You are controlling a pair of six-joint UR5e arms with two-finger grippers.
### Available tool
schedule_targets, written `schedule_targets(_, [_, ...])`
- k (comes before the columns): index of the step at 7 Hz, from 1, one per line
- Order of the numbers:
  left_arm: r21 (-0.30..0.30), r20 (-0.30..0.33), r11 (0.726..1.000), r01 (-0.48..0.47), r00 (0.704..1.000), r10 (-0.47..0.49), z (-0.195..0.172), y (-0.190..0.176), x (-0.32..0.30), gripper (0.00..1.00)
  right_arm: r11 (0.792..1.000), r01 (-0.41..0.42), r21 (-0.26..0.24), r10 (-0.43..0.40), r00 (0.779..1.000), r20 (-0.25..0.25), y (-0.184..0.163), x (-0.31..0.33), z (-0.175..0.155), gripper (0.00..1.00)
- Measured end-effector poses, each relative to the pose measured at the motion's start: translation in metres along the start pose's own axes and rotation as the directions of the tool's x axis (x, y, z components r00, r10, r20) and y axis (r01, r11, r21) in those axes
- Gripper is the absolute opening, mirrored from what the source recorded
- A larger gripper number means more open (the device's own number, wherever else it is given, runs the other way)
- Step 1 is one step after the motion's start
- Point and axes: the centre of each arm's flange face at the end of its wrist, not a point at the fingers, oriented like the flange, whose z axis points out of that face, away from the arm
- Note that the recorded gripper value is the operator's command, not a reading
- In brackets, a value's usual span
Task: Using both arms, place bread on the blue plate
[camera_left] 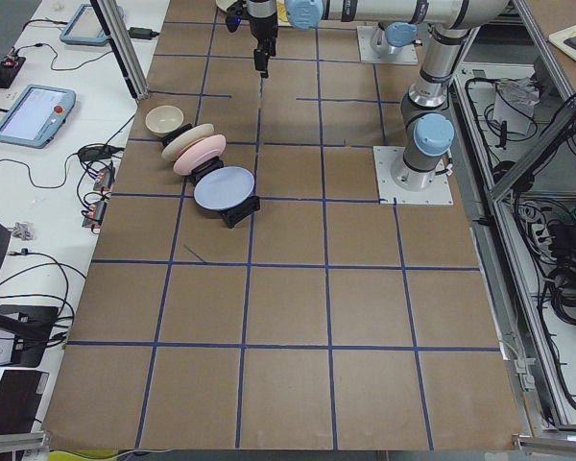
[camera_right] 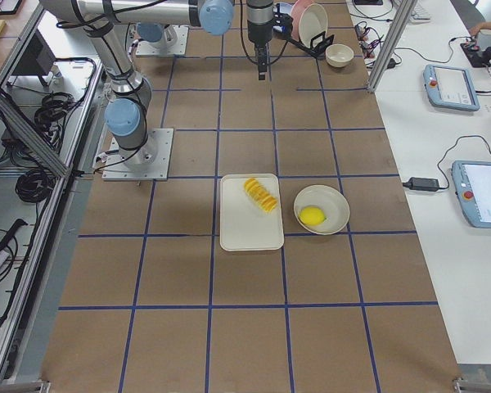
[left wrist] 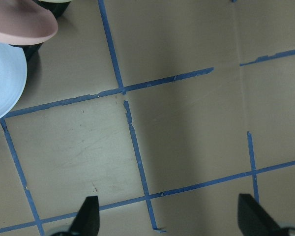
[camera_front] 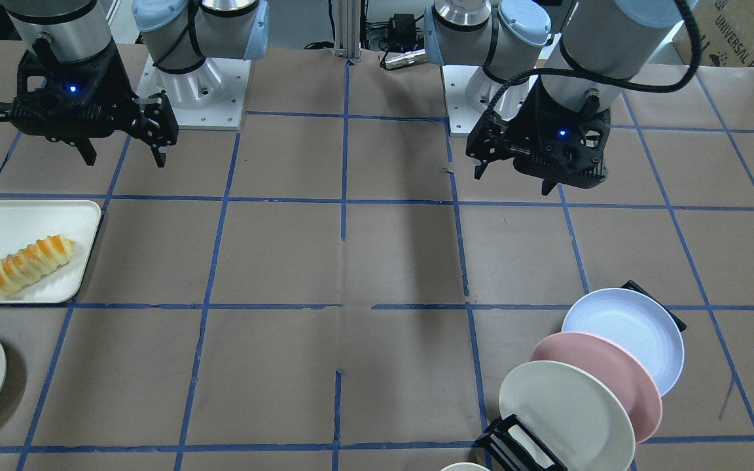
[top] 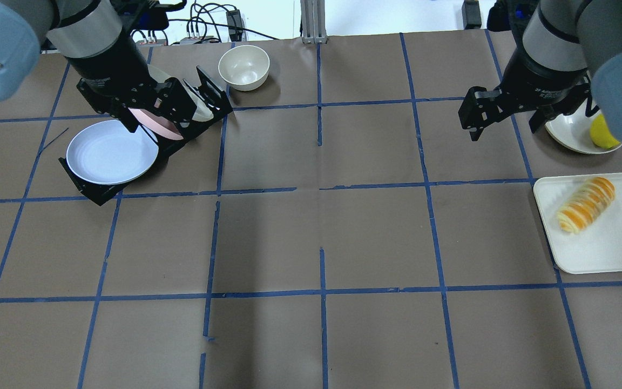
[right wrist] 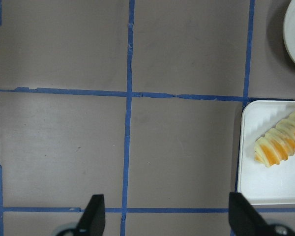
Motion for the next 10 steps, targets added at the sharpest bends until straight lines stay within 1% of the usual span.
schedule_targets(1, [0.014, -0.002, 0.997, -0.07, 0.998, 0.07, -0.004, 0.002, -0.059, 1.0, 0.999, 0.032, 0.0, -0.032, 0.999, -0.002, -0.002, 0.009, 0.002, 0.88])
schedule_targets(2, [0.018, -0.011, 0.995, -0.102, 0.995, 0.102, -0.002, 0.011, -0.127, 1.0, 0.996, 0.084, -0.002, -0.084, 0.996, -0.005, -0.007, 0.031, 0.012, 0.88])
schedule_targets(3, [0.019, -0.025, 0.993, -0.118, 0.993, 0.118, 0.008, 0.02, -0.191, 1.0, 0.993, 0.117, -0.009, -0.117, 0.993, -0.007, -0.011, 0.066, 0.035, 0.87])
schedule_targets(4, [0.024, -0.034, 0.99, -0.138, 0.99, 0.139, 0.021, 0.021, -0.245, 1.0, 0.996, 0.093, -0.015, -0.093, 0.996, -0.009, -0.009, 0.108, 0.067, 0.87])
schedule_targets(5, [0.024, -0.043, 0.987, -0.158, 0.986, 0.159, 0.04, 0.011, -0.285, 1.0, 0.999, 0.036, -0.019, -0.036, 0.999, -0.013, -0.003, 0.146, 0.097, 0.87])
schedule_targets(7, [0.021, -0.056, 0.985, -0.174, 0.983, 0.174, 0.083, -0.032, -0.342, 1.0, 0.997, -0.064, -0.045, 0.064, 0.998, -0.011, 0.001, 0.202, 0.141, 0.86])
schedule_targets(8, [0.024, -0.059, 0.984, -0.178, 0.982, 0.179, 0.103, -0.057, -0.365, 1.0, 0.993, -0.097, -0.06, 0.097, 0.995, -0.006, -0.002, 0.222, 0.166, 0.77])
schedule_targets(9, [0.027, -0.078, 0.983, -0.181, 0.98, 0.183, 0.128, -0.08, -0.382, 1.0, 0.989, -0.13, -0.073, 0.13, 0.991, -0.001, -0.007, 0.243, 0.195, 0.78])
schedule_targets(10, [0.025, -0.111, 0.983, -0.182, 0.977, 0.184, 0.162, -0.1, -0.396, 1.0, 0.983, -0.161, -0.085, 0.163, 0.987, 0.006, -0.009, 0.264, 0.225, 0.78])
